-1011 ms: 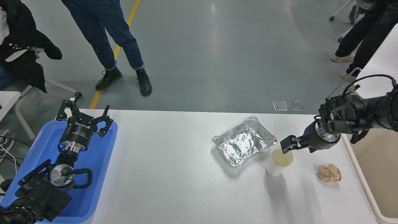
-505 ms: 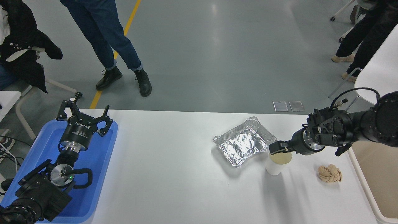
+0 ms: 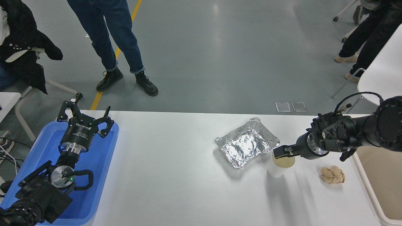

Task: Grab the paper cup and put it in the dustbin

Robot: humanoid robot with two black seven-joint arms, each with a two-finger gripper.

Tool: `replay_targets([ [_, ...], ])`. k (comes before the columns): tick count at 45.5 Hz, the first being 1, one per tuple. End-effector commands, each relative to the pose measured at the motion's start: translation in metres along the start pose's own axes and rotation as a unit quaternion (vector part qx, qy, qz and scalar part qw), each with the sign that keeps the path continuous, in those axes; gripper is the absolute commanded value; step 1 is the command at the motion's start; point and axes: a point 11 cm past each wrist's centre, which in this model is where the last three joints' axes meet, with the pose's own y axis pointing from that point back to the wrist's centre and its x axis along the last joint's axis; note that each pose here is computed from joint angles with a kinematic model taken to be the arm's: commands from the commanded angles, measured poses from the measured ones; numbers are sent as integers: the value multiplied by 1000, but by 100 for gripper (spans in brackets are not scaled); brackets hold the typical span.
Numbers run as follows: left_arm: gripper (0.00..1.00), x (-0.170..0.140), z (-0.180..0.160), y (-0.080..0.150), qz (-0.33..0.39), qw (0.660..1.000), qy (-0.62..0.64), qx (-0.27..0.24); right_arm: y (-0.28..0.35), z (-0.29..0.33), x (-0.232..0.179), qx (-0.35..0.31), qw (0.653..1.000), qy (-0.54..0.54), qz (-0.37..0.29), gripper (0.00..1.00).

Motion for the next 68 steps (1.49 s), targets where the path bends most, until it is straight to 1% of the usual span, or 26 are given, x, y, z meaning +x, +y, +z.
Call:
replay_targets([
  [1, 100, 0, 0, 0, 0, 1000, 0, -1, 0, 10, -8, -17, 1000, -5, -15, 13],
  [3, 100, 0, 0, 0, 0, 1000, 0, 0, 1, 13, -9, -18, 1000, -7, -16, 1],
  [4, 100, 0, 0, 0, 0, 1000, 0, -1, 2, 14, -9, -19, 1000, -9, -16, 0],
  [10, 100, 0, 0, 0, 0, 1000, 0, 0, 12, 24, -3, -24, 999, -26, -17, 0],
  [23, 100, 0, 0, 0, 0, 1000, 0, 0, 17, 21, -6, -16, 997, -44, -54, 0],
  [31, 100, 0, 0, 0, 0, 1000, 0, 0, 29, 15, 1, -8, 995, -53, -79, 0],
  [42, 100, 0, 0, 0, 0, 1000, 0, 0, 67, 5, 10, 2, 989, -72, -127, 0],
  [47, 100, 0, 0, 0, 0, 1000, 0, 0, 93, 0, 15, 9, 984, -84, -159, 0],
  [51, 100, 0, 0, 0, 0, 1000, 0, 0, 120, -1, 27, 13, 981, -94, -172, 0],
  [61, 100, 0, 0, 0, 0, 1000, 0, 0, 189, -2, 83, 11, 994, -84, -74, 0],
  [66, 100, 0, 0, 0, 0, 1000, 0, 0, 237, 0, 111, 9, 997, -81, -10, 0],
  [68, 100, 0, 0, 0, 0, 1000, 0, 0, 250, -1, 118, 8, 997, -78, 6, 0],
])
